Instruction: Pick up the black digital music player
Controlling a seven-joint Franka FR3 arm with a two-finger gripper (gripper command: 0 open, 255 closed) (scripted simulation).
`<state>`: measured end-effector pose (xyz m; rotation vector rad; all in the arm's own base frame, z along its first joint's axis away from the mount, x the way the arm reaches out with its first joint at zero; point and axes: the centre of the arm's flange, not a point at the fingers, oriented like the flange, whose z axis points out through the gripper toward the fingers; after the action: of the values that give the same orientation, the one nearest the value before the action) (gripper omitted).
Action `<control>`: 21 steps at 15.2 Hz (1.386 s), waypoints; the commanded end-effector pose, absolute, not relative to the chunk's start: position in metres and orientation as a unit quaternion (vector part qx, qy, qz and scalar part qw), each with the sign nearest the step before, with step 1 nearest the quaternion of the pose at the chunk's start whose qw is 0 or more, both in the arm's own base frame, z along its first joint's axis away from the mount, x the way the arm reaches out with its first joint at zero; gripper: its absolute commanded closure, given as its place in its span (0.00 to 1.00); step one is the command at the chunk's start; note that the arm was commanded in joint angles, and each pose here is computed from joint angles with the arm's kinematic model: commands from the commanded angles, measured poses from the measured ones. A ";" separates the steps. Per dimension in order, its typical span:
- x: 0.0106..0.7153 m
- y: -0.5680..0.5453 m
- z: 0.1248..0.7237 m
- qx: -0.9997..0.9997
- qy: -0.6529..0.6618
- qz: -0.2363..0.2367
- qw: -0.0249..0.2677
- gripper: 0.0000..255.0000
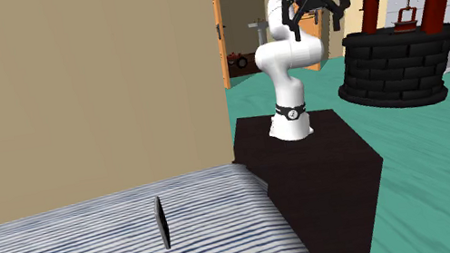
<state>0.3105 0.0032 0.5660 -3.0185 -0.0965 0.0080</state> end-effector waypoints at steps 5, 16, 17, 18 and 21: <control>0.327 -0.037 0.540 -0.997 -0.049 -0.007 0.055 0.00; 0.382 -0.144 0.472 -0.994 -0.095 -0.035 0.039 0.00; 0.388 -0.154 0.466 -0.994 -0.099 -0.037 0.038 0.00; 0.393 -0.163 0.460 -0.993 -0.103 -0.040 0.036 0.00; 0.411 -0.192 0.443 -0.992 -0.116 -0.047 0.032 0.00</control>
<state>0.4050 -0.1846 0.4495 -3.0513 -0.3398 -0.1353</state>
